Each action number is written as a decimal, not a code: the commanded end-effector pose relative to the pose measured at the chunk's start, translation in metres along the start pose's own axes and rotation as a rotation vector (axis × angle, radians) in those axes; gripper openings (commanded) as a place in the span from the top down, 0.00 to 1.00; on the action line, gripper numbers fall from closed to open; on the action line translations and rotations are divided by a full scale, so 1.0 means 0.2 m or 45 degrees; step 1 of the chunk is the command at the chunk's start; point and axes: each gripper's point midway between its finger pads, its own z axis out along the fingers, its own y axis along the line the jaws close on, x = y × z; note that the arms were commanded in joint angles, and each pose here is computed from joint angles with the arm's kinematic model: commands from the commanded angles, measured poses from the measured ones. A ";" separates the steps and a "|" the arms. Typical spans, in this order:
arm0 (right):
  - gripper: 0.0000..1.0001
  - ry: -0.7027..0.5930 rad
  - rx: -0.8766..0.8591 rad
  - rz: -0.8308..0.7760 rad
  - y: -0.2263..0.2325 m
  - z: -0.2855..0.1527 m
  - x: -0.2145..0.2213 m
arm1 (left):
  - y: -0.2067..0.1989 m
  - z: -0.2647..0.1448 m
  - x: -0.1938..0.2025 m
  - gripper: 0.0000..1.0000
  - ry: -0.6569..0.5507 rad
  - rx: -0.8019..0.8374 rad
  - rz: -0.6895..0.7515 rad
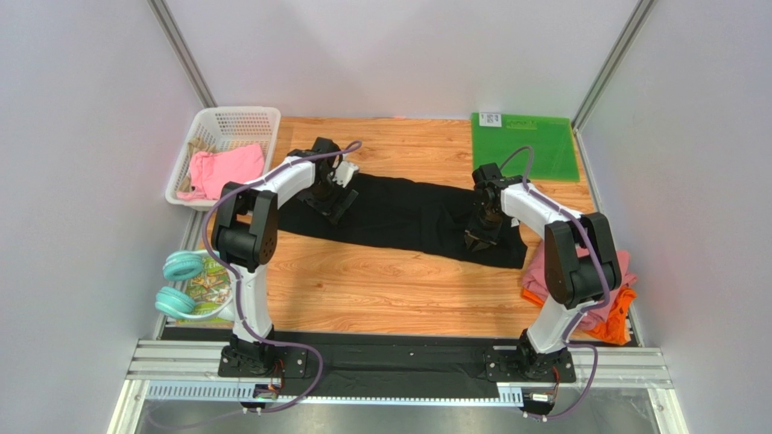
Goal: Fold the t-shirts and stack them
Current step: Fold the other side of the tshirt into a rectangle, then rotate the tshirt 90 degrees
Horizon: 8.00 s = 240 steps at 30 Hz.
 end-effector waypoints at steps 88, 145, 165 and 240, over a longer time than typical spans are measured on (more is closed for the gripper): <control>0.77 0.026 -0.050 -0.148 0.26 0.11 0.04 | -0.01 -0.13 0.11 0.02 -0.048 -0.016 0.029; 1.00 -0.351 -0.212 0.038 0.36 -0.37 -0.96 | -0.02 -0.12 0.15 0.03 -0.038 0.001 0.038; 0.92 -0.507 -0.089 0.101 0.24 -0.26 -1.29 | -0.07 -0.15 0.20 0.03 -0.029 0.046 0.023; 0.88 -0.085 0.252 0.210 -0.19 -0.08 -0.47 | -0.35 -0.34 0.79 0.04 0.275 0.341 0.139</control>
